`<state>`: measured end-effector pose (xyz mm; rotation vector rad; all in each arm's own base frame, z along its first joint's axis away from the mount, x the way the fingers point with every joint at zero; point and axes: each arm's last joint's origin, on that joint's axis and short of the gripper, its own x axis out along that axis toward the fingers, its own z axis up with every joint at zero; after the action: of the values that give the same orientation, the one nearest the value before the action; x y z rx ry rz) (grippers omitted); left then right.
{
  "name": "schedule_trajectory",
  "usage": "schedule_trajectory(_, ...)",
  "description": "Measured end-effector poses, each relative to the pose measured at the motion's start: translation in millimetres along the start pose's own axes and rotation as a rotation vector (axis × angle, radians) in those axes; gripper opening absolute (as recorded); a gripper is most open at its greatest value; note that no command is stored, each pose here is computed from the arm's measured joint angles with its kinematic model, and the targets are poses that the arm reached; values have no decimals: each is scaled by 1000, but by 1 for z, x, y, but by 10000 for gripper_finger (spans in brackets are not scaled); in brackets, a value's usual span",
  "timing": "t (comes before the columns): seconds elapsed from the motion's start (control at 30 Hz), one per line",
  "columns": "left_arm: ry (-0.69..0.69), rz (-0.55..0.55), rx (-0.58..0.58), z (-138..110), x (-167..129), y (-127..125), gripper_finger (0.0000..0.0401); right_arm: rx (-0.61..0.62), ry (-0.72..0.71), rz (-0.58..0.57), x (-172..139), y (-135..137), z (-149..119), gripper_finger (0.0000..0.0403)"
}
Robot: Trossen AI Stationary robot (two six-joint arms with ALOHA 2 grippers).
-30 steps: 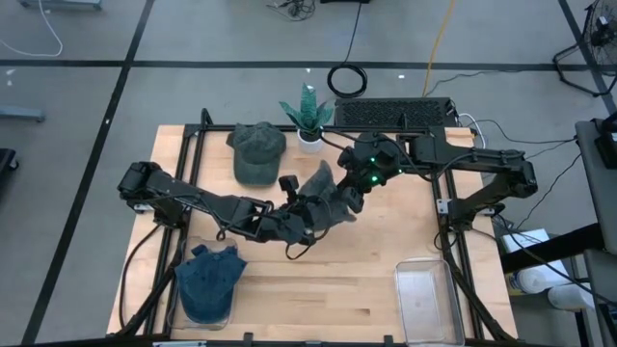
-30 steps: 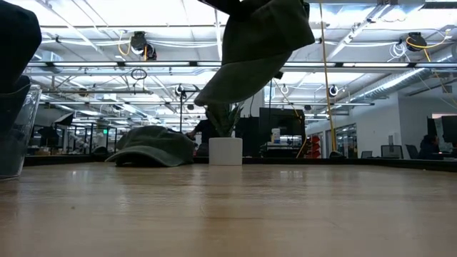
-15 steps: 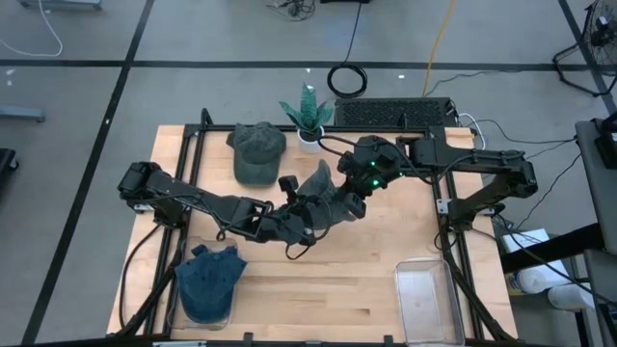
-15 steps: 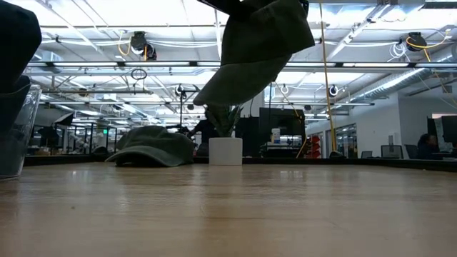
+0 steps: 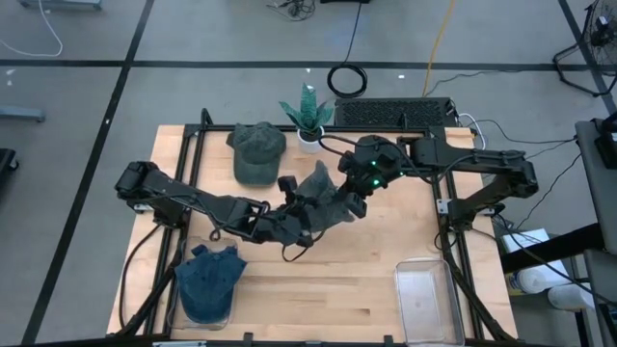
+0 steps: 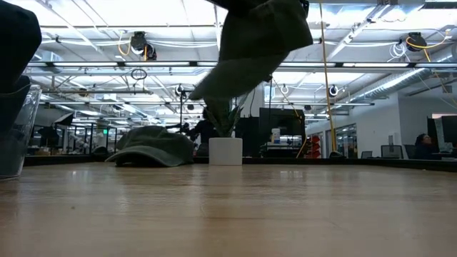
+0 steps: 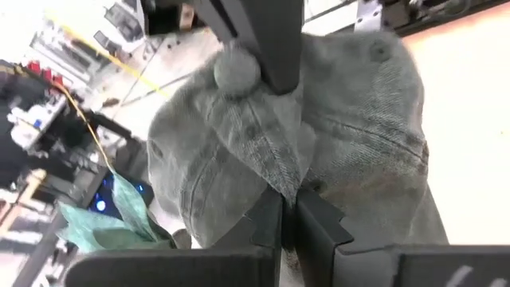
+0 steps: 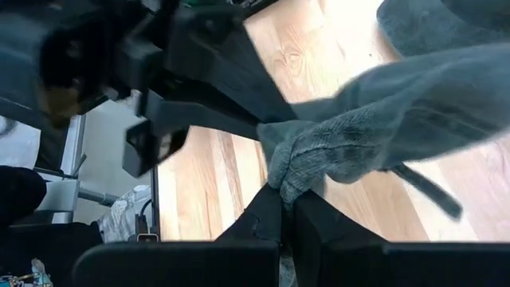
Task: Pick & Place hat
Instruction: Put the bottom gray cap into the right transparent bin
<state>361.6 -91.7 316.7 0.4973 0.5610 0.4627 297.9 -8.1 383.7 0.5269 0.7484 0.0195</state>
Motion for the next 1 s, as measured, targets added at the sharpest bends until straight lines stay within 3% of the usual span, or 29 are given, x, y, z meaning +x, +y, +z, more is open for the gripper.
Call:
schedule_trajectory(0.47,-128,-56,-32,15,-59,20,30,-37,-71,21,-27,6,-2,0)
schedule_trajectory(0.83,-141,-91,-9,8,-104,50,31,-124,-178,38,-63,19,-10,0)
schedule_trajectory(1.0,-135,-108,-99,0,-123,72,31,-195,-240,21,-82,30,-19,0)
